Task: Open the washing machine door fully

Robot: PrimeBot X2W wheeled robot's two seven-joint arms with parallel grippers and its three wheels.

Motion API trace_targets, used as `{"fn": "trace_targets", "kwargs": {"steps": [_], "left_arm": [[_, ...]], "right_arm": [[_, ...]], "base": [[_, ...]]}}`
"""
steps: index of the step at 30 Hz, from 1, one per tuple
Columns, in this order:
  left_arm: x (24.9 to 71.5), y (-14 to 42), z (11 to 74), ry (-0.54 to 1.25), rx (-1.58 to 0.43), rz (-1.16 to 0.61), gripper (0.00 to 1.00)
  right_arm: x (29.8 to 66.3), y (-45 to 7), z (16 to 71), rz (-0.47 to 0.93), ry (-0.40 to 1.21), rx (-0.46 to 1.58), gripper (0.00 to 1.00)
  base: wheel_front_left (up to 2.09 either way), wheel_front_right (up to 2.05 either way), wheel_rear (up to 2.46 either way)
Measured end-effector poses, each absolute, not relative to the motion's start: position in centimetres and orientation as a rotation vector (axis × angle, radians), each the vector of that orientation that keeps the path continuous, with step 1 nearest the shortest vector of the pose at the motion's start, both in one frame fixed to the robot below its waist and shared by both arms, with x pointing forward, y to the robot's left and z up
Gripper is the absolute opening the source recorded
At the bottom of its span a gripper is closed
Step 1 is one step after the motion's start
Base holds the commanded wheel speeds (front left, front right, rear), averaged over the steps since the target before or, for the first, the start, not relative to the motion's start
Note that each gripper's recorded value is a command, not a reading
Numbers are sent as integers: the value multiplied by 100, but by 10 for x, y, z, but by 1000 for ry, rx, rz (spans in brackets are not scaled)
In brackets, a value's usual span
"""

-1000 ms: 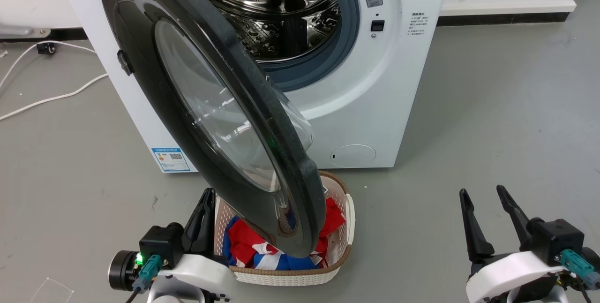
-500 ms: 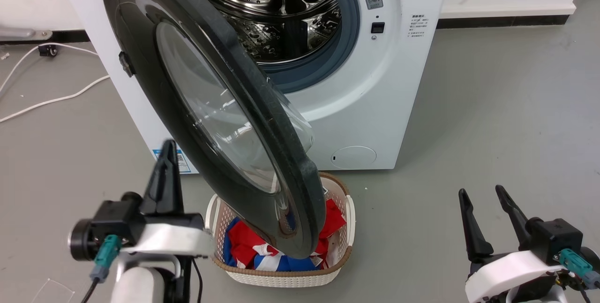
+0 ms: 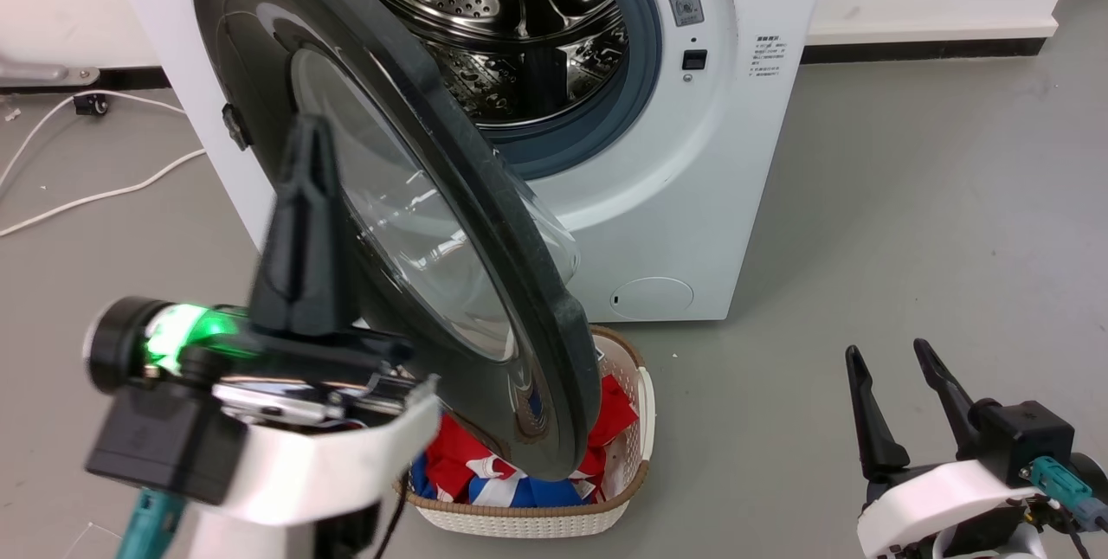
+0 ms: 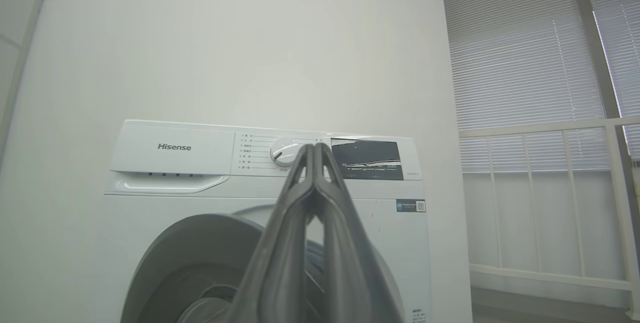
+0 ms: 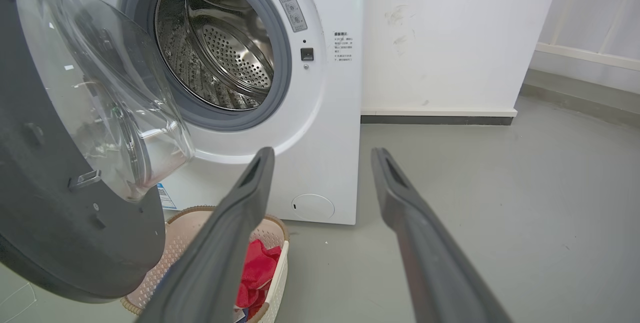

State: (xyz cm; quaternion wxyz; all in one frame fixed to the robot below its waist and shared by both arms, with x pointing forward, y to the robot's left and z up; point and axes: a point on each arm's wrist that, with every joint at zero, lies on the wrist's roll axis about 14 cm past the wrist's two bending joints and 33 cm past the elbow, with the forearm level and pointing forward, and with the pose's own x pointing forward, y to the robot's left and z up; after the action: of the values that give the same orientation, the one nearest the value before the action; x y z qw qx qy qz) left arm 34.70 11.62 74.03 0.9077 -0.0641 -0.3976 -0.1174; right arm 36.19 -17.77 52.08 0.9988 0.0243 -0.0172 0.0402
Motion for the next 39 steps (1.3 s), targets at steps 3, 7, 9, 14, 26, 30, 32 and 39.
{"fn": "trace_targets", "kwargs": {"steps": [3,7,9,14,26,30,32,39], "left_arm": [[337,93,743,-823,-169,-336,0],[327,53,737,-760,-207,-489,0],[322,32,730,-703,-227,-569,0],[308,-23,686,-453,-254,-765,0],[306,-72,544,100,-200,-873,0],[328,-63,533,104,-203,-790,0],[340,-56,532,91,-205,-747,0],[365,-39,524,81,-216,-636,0]], "right_arm": [[361,-178,522,79,-37,48,100],[361,-178,522,79,-37,48,100],[361,-178,522,79,-37,49,100],[361,-179,519,74,-30,50,100],[358,-187,509,47,5,47,100],[356,-191,503,33,23,55,100],[355,-193,500,24,30,56,100],[356,-198,498,10,36,61,100]], "base": [[0,0,0],[0,0,0],[0,0,0],[0,0,0],[0,0,0],[0,0,0],[0,0,0],[0,0,0]]}}
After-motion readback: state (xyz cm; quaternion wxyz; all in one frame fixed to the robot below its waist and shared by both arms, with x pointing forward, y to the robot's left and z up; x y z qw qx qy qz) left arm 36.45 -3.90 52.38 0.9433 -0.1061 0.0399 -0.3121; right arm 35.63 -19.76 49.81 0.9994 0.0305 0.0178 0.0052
